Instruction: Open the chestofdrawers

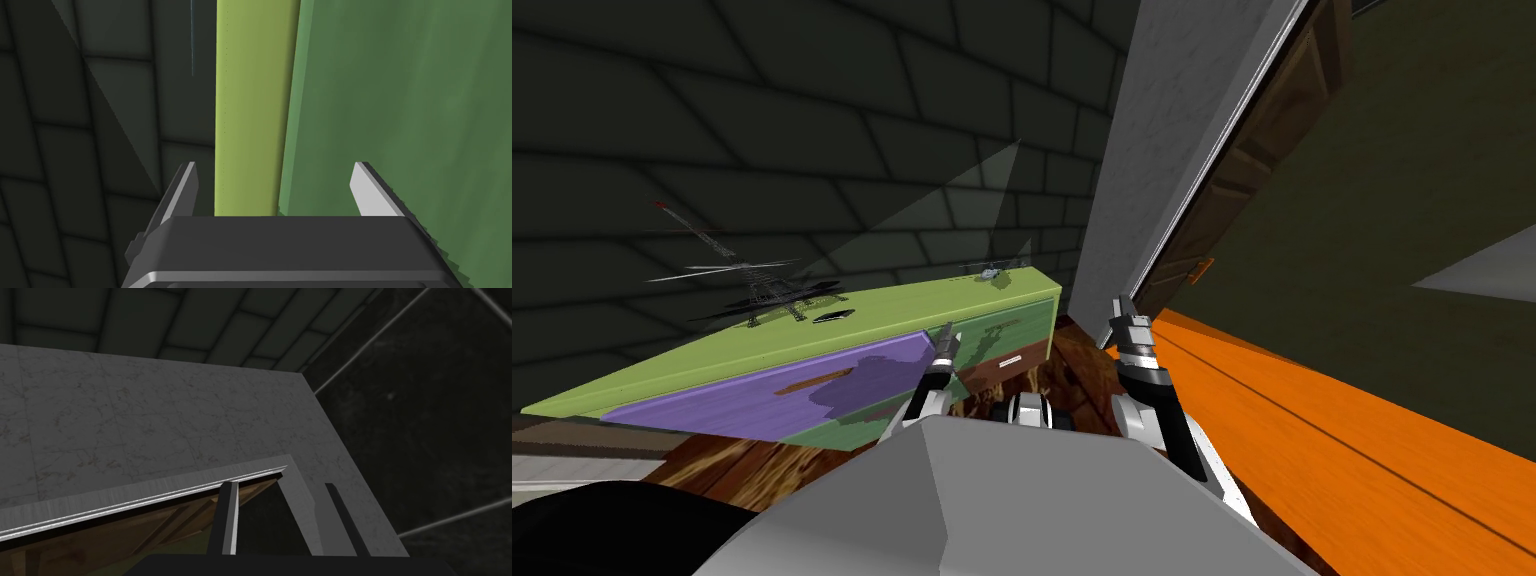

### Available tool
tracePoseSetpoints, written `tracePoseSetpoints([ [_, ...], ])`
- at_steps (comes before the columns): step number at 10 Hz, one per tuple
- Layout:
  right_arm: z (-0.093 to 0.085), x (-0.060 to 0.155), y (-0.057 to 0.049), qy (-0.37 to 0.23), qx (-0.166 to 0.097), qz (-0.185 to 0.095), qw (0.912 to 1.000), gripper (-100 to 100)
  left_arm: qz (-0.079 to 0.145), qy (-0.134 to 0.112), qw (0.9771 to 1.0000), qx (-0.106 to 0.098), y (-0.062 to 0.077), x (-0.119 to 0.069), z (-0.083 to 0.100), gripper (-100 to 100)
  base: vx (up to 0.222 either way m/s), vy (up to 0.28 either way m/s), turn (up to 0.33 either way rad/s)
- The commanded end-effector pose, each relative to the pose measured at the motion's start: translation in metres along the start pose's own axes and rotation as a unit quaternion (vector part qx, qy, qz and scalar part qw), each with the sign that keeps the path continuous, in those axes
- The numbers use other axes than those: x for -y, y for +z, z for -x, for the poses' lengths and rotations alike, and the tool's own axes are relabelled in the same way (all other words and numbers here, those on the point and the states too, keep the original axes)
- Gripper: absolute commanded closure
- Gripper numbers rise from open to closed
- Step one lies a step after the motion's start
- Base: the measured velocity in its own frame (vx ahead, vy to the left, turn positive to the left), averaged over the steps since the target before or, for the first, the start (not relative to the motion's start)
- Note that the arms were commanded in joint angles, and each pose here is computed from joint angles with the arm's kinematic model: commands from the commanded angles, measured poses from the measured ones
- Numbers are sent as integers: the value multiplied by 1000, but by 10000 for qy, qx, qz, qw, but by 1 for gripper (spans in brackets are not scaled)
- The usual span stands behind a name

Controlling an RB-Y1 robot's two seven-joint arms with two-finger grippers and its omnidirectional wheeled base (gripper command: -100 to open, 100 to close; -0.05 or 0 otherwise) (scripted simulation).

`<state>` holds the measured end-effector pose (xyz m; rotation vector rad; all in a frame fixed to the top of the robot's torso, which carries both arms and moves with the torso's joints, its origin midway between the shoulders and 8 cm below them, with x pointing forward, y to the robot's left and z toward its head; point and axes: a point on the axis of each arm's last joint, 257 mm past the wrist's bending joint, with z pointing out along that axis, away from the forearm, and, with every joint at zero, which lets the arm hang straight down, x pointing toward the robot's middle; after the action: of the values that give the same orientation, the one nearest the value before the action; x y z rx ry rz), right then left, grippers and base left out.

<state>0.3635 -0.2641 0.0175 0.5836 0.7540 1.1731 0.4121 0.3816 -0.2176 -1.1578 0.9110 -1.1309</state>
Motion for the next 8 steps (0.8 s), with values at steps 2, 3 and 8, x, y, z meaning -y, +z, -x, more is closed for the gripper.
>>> tracePoseSetpoints([
  [2, 0, 0, 0, 0, 0, 0, 10000, 0, 340, -258, 9987, 272, -2, -33, 14, -100, 109, -197, 59],
  [3, 0, 0, 0, 0, 0, 0, 10000, 0, 426, -321, 9980, 340, -3, -41, 17, -100, 49, -199, 57],
  [8, 0, 0, 0, -1, 0, 0, 10000, 0, 838, -719, 9914, 698, -14, -84, 28, -100, 82, -188, 54],
])
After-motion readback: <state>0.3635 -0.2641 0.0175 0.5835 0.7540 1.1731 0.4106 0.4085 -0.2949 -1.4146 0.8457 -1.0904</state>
